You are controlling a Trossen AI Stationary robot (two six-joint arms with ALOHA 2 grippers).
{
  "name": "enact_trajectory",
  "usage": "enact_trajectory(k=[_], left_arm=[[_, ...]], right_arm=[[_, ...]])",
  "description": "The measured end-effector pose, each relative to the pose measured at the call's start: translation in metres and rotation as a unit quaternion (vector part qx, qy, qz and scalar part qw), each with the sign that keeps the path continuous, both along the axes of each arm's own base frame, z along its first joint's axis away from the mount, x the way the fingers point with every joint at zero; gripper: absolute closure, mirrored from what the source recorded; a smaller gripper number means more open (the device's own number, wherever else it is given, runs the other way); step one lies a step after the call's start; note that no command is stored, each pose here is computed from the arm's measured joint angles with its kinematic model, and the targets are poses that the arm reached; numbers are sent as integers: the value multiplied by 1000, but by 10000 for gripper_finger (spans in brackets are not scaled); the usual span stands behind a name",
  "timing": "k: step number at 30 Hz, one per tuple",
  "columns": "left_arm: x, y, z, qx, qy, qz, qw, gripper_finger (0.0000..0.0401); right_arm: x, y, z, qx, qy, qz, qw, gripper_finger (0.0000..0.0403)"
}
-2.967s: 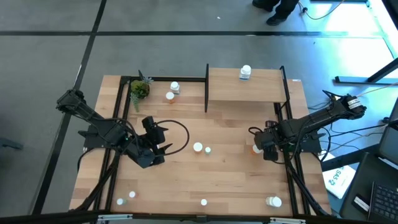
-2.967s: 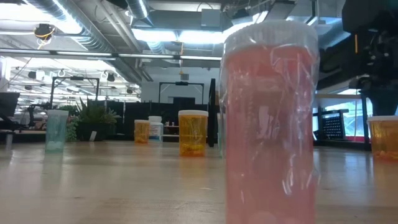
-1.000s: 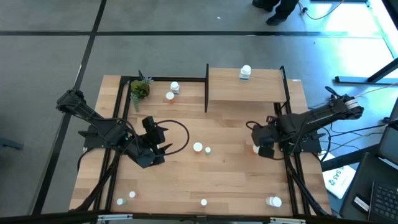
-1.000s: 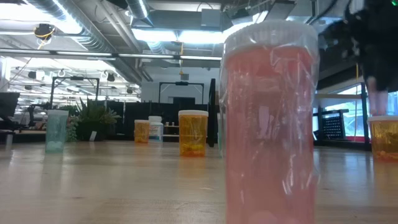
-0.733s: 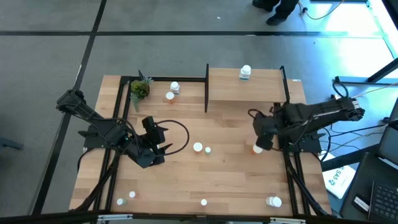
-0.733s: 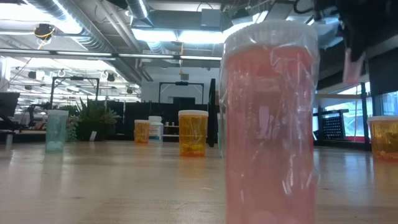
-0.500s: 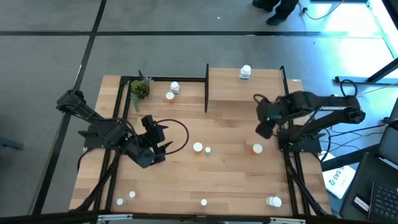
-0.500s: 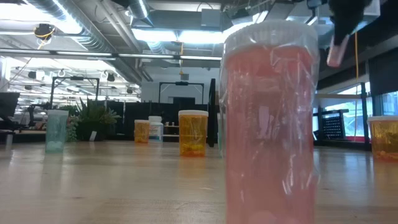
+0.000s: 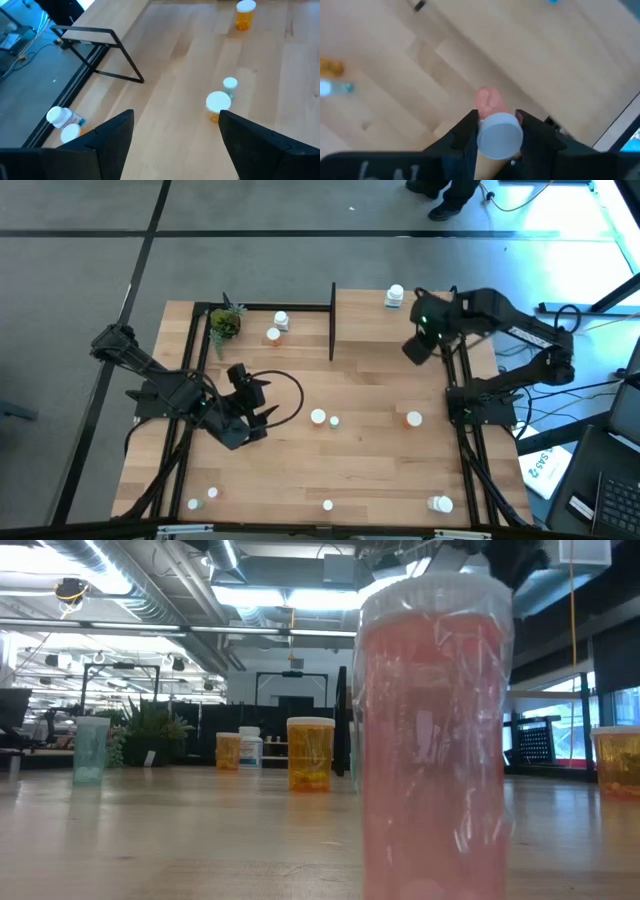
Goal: Pick and place medicine bottles onto shelf by color
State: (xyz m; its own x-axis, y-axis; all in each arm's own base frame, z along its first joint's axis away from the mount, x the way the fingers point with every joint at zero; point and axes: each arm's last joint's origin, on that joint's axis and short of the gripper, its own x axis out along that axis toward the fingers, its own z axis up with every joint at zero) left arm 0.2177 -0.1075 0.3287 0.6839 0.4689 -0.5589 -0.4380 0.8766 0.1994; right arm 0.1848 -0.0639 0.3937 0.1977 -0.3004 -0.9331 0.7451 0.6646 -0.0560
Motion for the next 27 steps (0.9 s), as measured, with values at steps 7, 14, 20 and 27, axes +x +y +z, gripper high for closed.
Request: enact_trajectory(k=[7, 14, 20, 27], left_arm=[[6, 11, -1, -39, -1, 28, 999, 115], [9, 19, -1, -42, 3, 40, 998, 115], [12, 26, -1, -35, 5, 50, 998, 115], [14, 31, -1, -35, 5, 61, 998, 115]], right_arm=[[10, -54, 9, -2, 13, -28, 1000, 281], [0, -103, -4, 14, 55, -58, 997, 281], [-8, -131, -16, 34, 82, -75, 993, 281], [-5, -158, -34, 34, 126, -66, 989, 281]])
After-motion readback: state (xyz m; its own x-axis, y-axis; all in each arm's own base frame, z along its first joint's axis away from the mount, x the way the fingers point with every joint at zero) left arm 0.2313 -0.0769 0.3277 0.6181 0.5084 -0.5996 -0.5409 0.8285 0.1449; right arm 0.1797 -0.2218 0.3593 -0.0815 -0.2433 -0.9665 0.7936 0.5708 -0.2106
